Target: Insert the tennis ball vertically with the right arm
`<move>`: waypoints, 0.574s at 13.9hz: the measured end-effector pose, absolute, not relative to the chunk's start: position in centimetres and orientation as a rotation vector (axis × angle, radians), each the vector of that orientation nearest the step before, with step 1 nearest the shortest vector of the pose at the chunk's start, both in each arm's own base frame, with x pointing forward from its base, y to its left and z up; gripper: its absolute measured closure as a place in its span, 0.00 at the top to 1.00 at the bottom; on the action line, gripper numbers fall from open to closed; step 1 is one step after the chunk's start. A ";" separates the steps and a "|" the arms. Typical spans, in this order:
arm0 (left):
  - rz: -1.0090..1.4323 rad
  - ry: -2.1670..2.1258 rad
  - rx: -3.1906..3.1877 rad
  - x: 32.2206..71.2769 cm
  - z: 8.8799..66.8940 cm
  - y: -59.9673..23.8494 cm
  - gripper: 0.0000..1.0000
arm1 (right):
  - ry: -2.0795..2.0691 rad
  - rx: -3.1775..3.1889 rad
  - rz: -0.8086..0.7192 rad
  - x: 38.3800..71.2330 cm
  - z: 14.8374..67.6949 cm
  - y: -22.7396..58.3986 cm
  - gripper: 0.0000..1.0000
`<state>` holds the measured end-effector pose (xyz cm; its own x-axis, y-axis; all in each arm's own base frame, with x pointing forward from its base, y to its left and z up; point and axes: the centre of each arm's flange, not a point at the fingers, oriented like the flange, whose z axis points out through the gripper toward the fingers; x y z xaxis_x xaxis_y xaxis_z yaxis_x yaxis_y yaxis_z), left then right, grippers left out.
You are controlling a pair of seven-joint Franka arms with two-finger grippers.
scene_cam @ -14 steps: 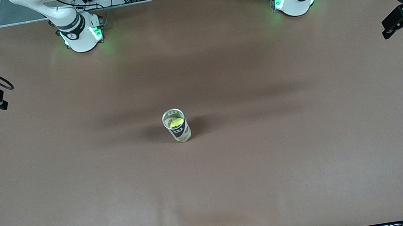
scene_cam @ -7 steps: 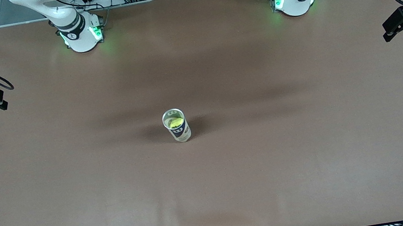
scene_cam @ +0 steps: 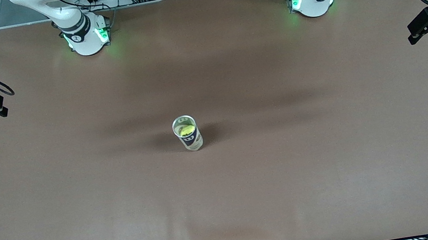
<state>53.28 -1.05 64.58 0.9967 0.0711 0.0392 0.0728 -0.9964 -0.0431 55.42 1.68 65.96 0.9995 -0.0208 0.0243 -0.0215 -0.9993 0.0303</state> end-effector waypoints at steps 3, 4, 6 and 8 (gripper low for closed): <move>-0.051 -0.109 -3.094 53.4 64.3 -1.1 1.00 | -0.034 3.111 0.037 55.4 66.0 1.6 1.00; -0.049 -0.105 -3.094 53.5 64.2 -1.3 1.00 | -0.034 3.111 0.037 55.4 66.0 1.6 1.00; -0.054 -0.092 -3.095 53.6 64.2 -1.7 1.00 | -0.037 3.110 0.036 55.4 65.9 1.5 1.00; -0.065 -0.054 -3.096 53.6 64.5 -1.8 1.00 | -0.038 3.110 0.036 55.4 65.9 1.5 1.00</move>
<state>53.60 -1.85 64.53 0.9985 0.0340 0.0430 0.0359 -0.9984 -0.0439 55.42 1.51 65.94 0.9994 -0.0238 0.0235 -0.0245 -0.9992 0.0304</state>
